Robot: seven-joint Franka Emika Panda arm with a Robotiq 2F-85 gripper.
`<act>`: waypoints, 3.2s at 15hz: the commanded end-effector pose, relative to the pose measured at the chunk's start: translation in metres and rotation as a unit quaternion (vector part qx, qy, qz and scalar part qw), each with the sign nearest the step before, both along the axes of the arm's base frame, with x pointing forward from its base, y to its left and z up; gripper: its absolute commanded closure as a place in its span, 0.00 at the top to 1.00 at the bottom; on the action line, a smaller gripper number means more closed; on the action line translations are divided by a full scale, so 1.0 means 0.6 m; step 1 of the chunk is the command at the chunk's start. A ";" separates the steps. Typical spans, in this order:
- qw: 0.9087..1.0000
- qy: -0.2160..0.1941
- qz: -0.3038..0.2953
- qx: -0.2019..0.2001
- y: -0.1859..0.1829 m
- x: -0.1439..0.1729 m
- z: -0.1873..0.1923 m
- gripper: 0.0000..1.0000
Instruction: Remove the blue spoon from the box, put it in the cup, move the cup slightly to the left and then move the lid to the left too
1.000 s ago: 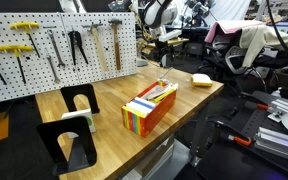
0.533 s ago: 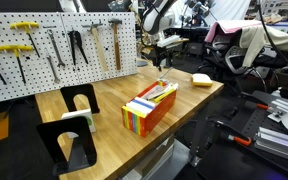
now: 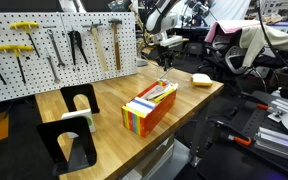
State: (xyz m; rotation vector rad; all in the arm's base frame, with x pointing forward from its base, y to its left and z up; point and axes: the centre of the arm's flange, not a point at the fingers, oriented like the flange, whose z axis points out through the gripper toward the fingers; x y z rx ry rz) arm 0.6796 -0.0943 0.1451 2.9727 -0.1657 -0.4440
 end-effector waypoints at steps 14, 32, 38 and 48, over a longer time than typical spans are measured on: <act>0.994 -0.031 0.052 0.088 0.093 0.001 0.085 0.01; 0.958 -0.006 0.269 0.103 0.448 -0.023 0.043 0.36; 0.960 -0.005 0.261 0.100 0.449 -0.021 0.039 0.53; 0.971 -0.028 0.217 0.096 0.374 -0.023 0.080 1.00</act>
